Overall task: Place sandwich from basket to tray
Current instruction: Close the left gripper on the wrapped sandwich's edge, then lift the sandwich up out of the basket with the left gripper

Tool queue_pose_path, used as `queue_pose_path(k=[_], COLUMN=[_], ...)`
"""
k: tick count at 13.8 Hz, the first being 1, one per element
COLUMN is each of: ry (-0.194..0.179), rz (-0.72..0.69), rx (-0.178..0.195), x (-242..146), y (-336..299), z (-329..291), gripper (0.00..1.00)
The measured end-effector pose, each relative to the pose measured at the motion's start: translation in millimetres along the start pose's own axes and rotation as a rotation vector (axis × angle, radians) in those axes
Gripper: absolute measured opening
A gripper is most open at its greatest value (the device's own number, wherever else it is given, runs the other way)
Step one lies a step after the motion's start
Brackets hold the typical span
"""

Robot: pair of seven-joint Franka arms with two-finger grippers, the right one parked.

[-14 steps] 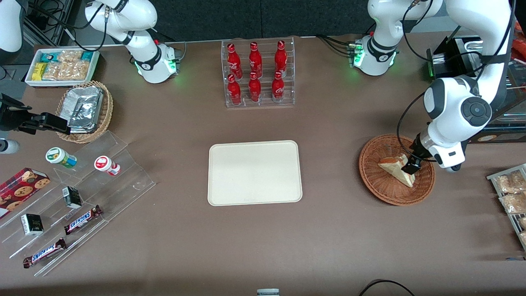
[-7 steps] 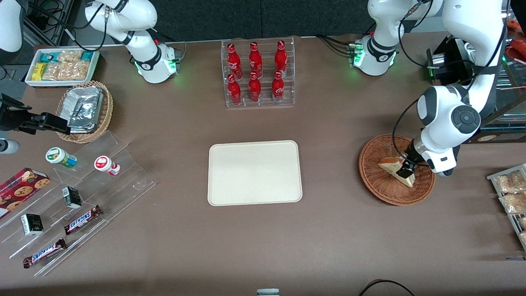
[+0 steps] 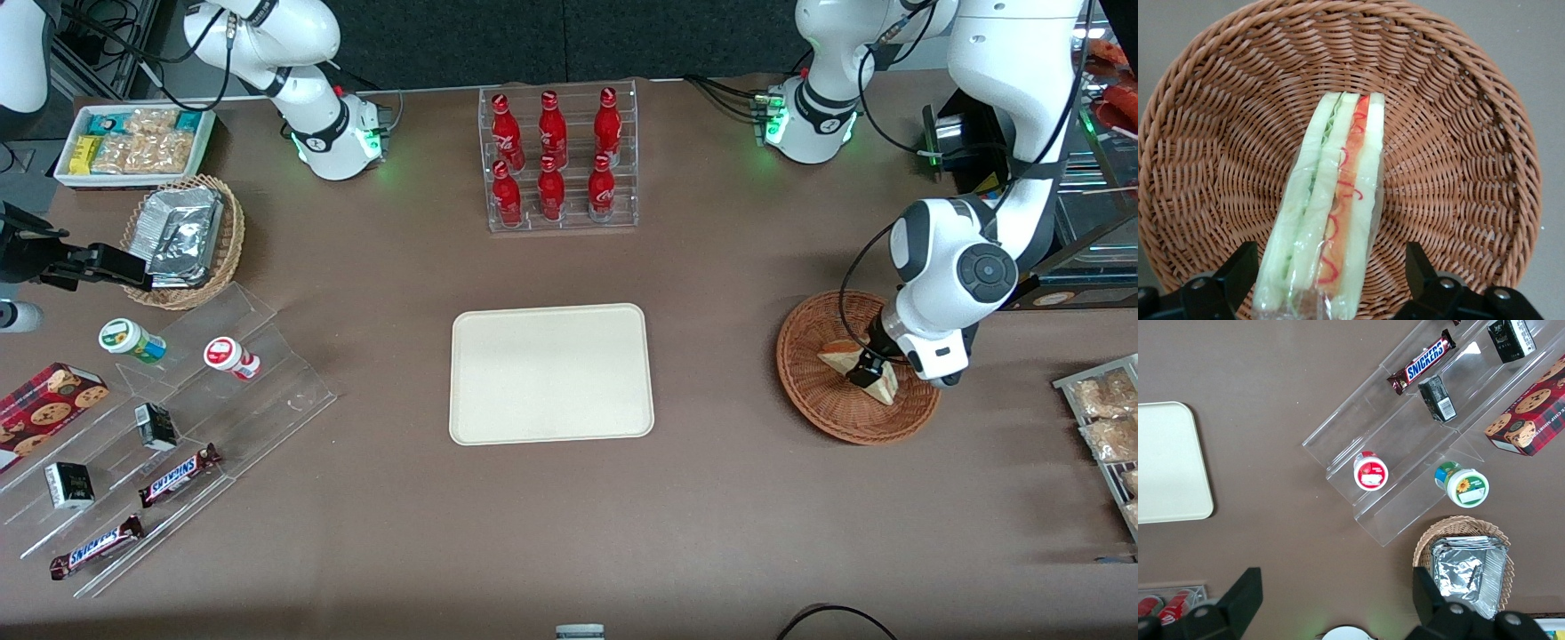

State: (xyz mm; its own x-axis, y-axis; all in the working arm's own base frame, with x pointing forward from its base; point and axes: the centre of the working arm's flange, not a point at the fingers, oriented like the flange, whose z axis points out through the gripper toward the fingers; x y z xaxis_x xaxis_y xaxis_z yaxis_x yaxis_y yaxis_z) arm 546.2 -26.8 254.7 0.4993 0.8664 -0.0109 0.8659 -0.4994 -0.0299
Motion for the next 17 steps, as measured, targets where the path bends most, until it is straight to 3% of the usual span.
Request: queue_pose_path(k=[5, 6, 11, 12, 14, 17], ry=[0.013, 0.014, 0.000, -0.003, 0.005, 0.026], rz=[0.023, 0.029, 0.125, 0.149, 0.202, 0.282], rx=[0.014, 0.025, 0.156, 0.175, 0.187, 0.171], x=[0, 0, -9, -19, -46, -86], y=[0, -1, 12, 21, 42, 70], z=[1, 0, -60, -80, -119, -163], gripper=[0.41, 0.36, 0.24, 0.18, 0.15, 0.15])
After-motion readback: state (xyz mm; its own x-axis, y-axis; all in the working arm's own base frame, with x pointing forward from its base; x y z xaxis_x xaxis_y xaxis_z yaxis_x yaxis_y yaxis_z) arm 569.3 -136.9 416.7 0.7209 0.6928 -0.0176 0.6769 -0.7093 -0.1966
